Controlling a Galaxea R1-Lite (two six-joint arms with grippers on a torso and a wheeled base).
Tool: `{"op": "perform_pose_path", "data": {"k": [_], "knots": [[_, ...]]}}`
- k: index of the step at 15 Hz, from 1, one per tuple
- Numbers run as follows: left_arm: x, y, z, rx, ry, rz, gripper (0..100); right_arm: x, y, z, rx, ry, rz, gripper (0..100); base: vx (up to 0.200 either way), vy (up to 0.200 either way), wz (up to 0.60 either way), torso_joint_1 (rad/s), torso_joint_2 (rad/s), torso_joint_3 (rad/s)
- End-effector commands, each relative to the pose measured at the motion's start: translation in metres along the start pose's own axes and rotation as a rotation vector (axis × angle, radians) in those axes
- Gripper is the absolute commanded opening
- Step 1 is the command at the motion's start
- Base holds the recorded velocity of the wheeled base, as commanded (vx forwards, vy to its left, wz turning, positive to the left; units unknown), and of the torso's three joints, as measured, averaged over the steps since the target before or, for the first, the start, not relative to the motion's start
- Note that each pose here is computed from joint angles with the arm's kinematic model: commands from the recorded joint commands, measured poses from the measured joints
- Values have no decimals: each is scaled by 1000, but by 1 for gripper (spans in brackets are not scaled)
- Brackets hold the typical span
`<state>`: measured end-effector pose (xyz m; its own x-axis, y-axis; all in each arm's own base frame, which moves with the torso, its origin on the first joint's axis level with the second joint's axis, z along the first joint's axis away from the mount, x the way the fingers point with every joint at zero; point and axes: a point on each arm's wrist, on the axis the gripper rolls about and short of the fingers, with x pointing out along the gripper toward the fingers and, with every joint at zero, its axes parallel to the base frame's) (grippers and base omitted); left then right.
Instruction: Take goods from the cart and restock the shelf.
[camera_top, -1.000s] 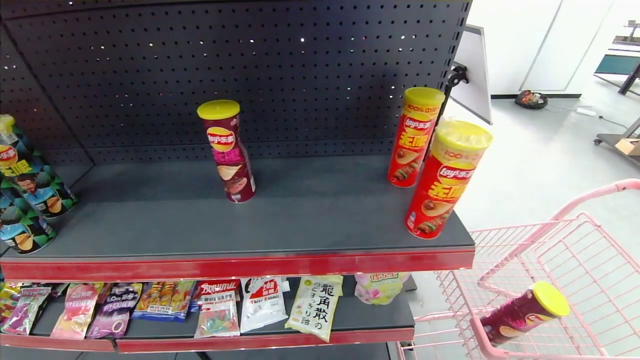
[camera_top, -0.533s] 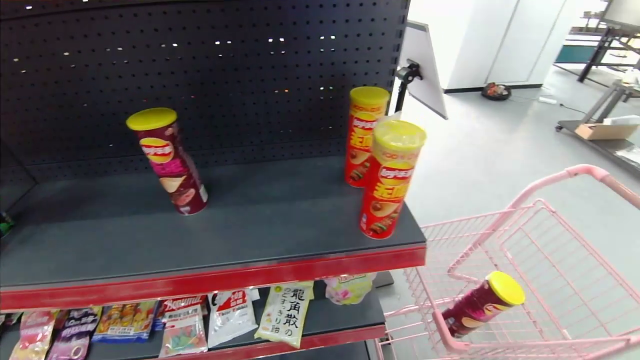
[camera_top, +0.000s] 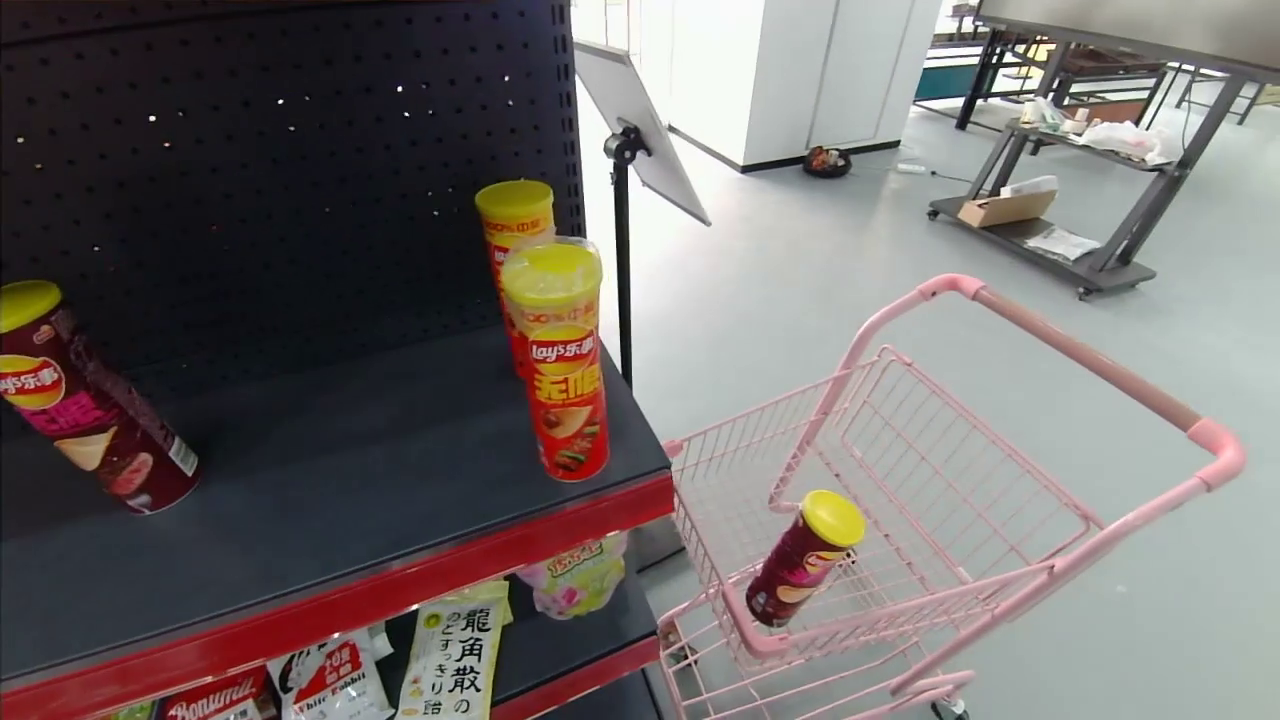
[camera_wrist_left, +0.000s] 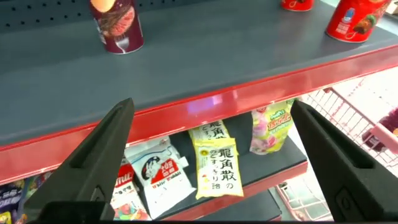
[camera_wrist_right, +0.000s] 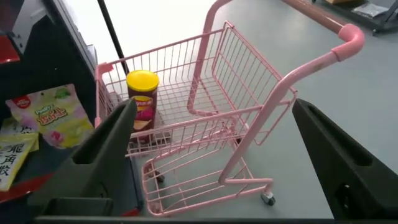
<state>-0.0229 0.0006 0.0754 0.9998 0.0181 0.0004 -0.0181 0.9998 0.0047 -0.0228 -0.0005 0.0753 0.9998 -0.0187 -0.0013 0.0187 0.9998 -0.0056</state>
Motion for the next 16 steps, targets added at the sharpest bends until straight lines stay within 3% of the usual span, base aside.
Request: {"op": "perform_pose_path", "data": {"k": [1,16], "knots": [[0,0,0,0,0,0,100,0,0,0,-1,0,0,100,0,0,0,0,0,0],[0,0,0,0,0,0,100,0,0,0,2,0,0,100,0,0,0,-128,329,200]]}}
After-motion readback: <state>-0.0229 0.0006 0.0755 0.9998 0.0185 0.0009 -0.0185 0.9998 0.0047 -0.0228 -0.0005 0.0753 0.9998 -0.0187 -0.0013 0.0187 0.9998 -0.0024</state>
